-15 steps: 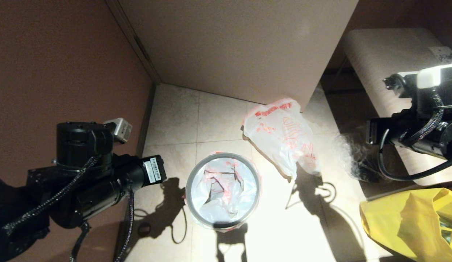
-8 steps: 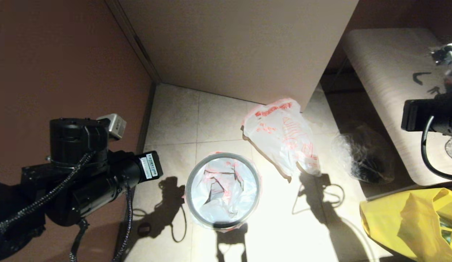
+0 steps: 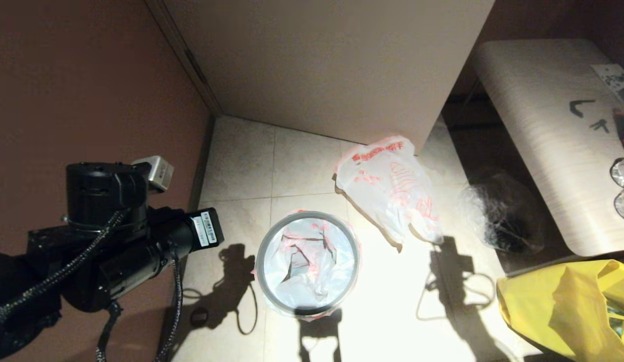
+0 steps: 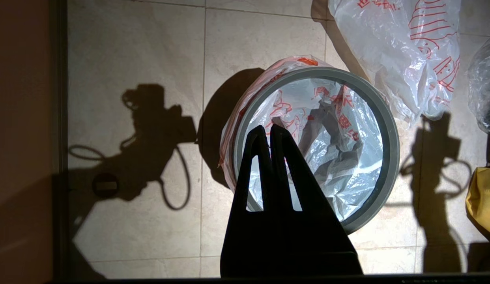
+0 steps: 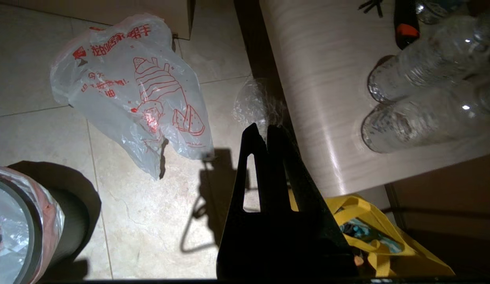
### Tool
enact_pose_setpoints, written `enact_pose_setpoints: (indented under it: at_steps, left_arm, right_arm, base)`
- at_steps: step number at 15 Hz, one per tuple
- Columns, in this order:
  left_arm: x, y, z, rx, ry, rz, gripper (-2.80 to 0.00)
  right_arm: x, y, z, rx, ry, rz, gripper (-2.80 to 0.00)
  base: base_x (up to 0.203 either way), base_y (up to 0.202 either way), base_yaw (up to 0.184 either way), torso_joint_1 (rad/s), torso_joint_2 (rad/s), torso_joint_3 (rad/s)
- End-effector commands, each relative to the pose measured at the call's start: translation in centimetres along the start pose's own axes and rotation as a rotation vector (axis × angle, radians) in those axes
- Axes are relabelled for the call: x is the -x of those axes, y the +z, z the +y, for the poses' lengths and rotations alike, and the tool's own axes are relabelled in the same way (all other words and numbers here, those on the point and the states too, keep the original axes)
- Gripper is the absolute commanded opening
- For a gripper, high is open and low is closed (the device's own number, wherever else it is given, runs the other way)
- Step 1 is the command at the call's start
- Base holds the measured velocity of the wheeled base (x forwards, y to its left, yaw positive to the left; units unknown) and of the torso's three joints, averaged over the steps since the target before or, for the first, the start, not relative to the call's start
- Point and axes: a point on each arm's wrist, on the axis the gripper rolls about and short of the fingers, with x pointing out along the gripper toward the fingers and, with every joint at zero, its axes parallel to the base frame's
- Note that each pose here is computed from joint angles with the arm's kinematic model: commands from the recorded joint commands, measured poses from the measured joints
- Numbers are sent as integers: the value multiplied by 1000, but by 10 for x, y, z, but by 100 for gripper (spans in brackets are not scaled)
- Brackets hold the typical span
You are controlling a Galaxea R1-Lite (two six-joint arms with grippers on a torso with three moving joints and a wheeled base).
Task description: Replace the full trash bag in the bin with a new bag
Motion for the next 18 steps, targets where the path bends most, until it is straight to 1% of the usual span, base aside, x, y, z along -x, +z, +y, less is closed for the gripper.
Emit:
enact_pose_setpoints:
  at_steps: [1, 3, 6, 9, 11, 13, 15, 18]
  left_arm:
    - [-4, -2, -1, -1, 6, 7, -280]
    - [-5, -1, -2, 4, 3, -4, -280]
    - [-7, 0, -3, 9, -6, -17, -280]
    - [-15, -2, -7, 18, -18, -30, -280]
    - [-25, -8, -9, 19, -23, -35, -280]
    - [-36, -13, -11, 27, -32, -59, -280]
    - [-44, -18, -13, 41, -41, -89, -280]
    - [-52, -32, -12, 42, -43, -83, -280]
  right_arm:
    - [29, 2, -15, -33, -3, -62, -280]
    - [49, -6, -25, -36, -1, -87, -280]
    - [79, -13, -40, -2, 5, -156, -280]
    - [98, -18, -49, 17, 15, -205, -280]
    - [107, -17, -54, 5, -14, -246, -280]
    - [116, -12, -59, -7, -33, -314, -280]
    - [132, -11, -65, -26, -20, -381, -280]
    - [151, -20, -72, -43, 3, -433, -280]
  base:
    - [0, 0, 0, 0, 0, 0]
    - [0, 0, 0, 0, 0, 0]
    - [0, 0, 0, 0, 0, 0]
    - [0, 0, 0, 0, 0, 0]
    - [0, 0, 0, 0, 0, 0]
    - [0, 0, 0, 0, 0, 0]
    - [0, 0, 0, 0, 0, 0]
    - [0, 0, 0, 0, 0, 0]
